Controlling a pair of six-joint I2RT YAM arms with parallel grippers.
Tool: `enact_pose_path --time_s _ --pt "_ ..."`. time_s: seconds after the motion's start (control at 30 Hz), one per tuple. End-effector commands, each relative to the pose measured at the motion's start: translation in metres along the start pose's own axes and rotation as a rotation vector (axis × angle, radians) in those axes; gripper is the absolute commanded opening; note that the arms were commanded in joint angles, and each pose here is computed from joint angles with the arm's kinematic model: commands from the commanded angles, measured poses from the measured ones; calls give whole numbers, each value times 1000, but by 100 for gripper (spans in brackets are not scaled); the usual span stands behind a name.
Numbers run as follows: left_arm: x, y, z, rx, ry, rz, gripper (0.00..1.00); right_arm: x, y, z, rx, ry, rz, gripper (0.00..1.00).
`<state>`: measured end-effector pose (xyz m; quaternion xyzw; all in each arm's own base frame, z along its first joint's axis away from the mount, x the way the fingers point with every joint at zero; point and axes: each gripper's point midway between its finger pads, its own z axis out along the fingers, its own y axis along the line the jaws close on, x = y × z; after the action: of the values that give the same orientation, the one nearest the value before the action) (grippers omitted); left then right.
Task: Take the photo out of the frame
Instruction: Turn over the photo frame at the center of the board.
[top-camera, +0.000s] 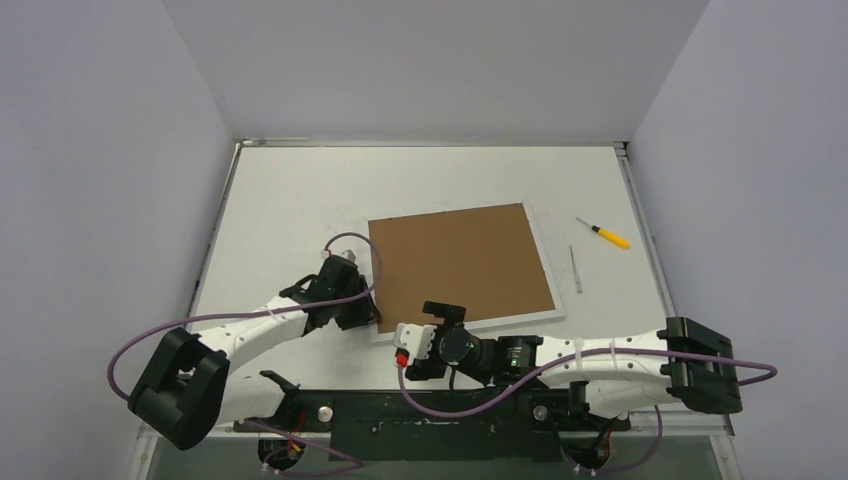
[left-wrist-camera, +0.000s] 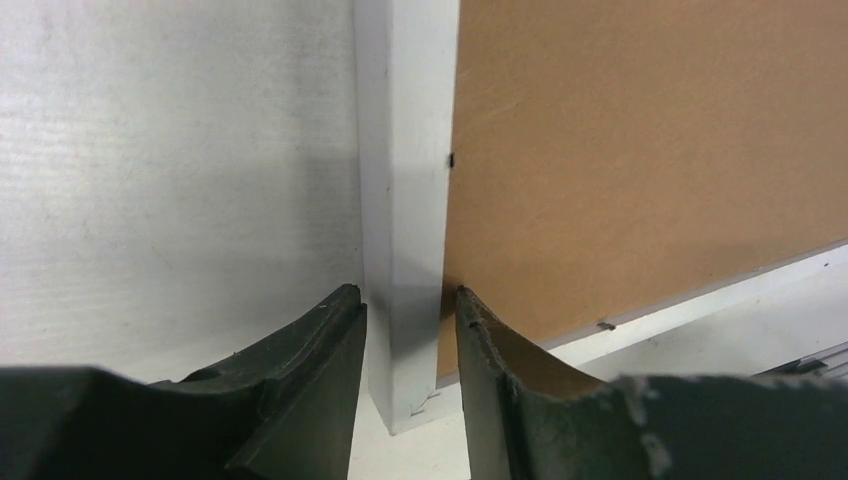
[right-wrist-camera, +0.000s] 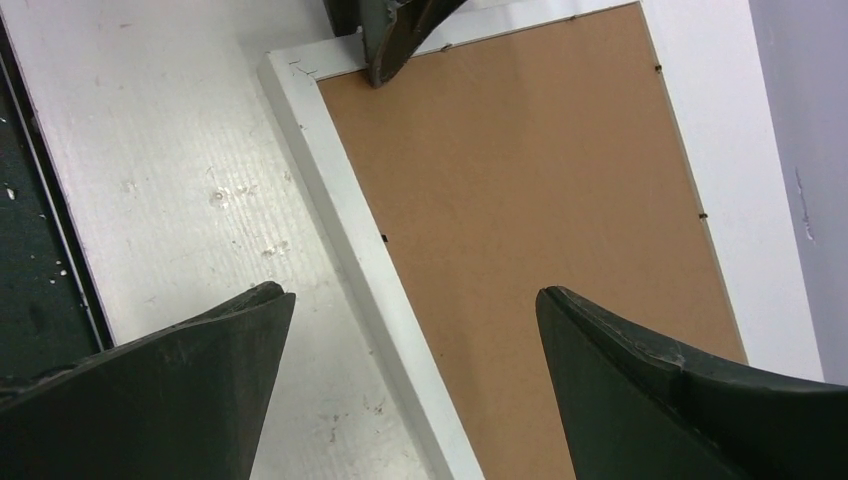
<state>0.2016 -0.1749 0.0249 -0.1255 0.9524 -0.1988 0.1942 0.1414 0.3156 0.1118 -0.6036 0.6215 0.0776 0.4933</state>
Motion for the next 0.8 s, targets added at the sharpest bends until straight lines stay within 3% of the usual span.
enact_pose_path --time_s 0.0,0.13,0.33,0.77 --pt "-13 -9 8 28 -59 -6 33 -14 0 -7 -11 -56 61 97" --pt "-11 -1 11 4 -65 -5 23 -10 23 -2 -104 -41 11 97" --pt "-22 -4 1 -29 -83 13 0 1 38 14 -52 39 -158 96" --pt "-30 -34 -23 53 -45 57 0 -11 30 62 -89 53 -306 93"
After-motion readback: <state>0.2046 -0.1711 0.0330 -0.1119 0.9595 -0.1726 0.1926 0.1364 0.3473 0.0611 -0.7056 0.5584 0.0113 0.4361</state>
